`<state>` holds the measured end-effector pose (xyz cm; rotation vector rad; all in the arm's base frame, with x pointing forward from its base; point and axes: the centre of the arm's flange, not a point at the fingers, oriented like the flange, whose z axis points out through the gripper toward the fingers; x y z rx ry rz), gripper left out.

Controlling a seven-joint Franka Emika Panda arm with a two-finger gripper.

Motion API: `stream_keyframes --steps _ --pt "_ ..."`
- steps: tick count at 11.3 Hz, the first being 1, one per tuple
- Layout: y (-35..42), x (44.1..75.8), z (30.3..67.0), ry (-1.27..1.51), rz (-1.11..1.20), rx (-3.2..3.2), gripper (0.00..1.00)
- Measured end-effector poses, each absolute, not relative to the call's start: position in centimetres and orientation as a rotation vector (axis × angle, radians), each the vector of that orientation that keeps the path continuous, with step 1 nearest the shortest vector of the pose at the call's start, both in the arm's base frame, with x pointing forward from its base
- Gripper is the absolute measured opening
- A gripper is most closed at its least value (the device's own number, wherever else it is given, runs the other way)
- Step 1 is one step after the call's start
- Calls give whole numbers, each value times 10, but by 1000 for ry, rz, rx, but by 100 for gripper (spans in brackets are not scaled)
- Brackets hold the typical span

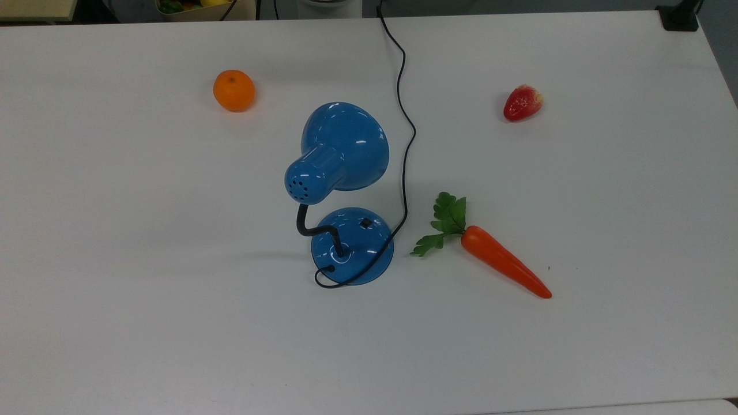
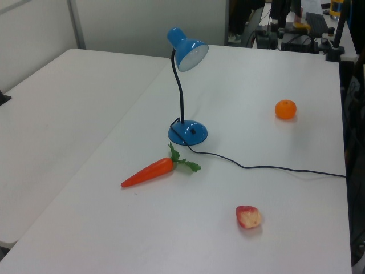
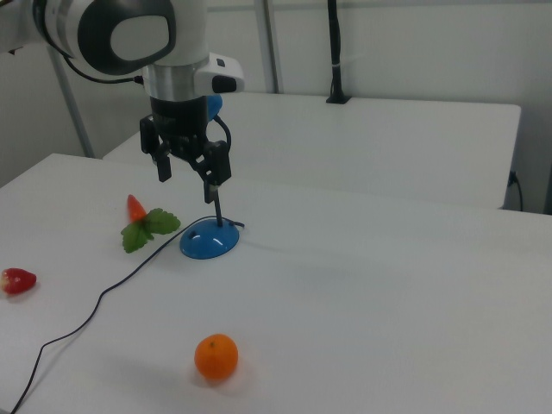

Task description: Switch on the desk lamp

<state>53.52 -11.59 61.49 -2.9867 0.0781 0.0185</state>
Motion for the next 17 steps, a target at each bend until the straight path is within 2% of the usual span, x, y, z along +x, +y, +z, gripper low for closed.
stream_keyframes --steps 17 --pt "-127 533 616 120 -3 -2930 100"
